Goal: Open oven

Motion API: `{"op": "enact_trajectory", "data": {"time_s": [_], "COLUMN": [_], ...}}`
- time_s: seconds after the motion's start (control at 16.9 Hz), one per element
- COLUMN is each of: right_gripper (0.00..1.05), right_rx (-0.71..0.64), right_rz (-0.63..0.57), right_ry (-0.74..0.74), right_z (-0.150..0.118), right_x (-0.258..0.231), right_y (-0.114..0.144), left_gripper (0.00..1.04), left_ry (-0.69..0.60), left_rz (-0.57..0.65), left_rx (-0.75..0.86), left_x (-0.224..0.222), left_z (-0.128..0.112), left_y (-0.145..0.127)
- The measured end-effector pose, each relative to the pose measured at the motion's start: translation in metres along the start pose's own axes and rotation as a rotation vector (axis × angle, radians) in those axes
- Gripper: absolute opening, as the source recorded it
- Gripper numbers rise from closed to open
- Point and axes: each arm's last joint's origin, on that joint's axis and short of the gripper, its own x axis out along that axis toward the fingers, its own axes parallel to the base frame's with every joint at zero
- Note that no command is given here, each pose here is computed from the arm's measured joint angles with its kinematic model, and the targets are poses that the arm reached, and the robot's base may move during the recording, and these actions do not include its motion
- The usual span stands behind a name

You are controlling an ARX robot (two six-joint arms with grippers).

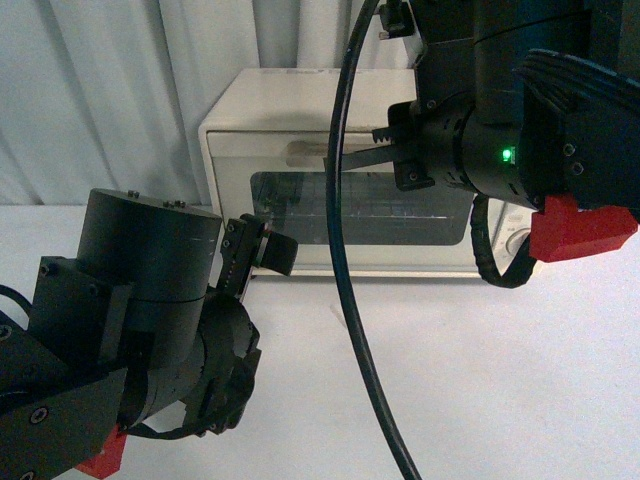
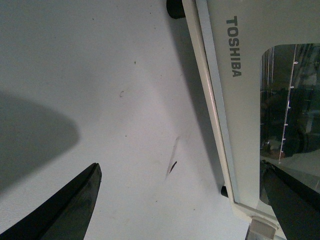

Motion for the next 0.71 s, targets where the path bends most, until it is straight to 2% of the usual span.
{"op": "enact_trajectory", "data": {"time_s": [0.41, 0.71], "right_gripper": [0.02, 0.02], "right_rx": [0.047, 0.14], "right_rz": [0.006, -0.007], "right_ry": [-0.013, -0.028], "right_z": [-0.002, -0.02], "right_x": [0.005, -0.007], "right_y": [0.004, 0.016], "left_gripper": [0.98, 0.98], "left_ry": [0.0, 0.0], "left_rz": [0.0, 0.0], "left_rx": [0.0, 0.0], "left_x": [0.0, 0.0], "left_z": [0.0, 0.0], "left_y": [0.0, 0.0]}}
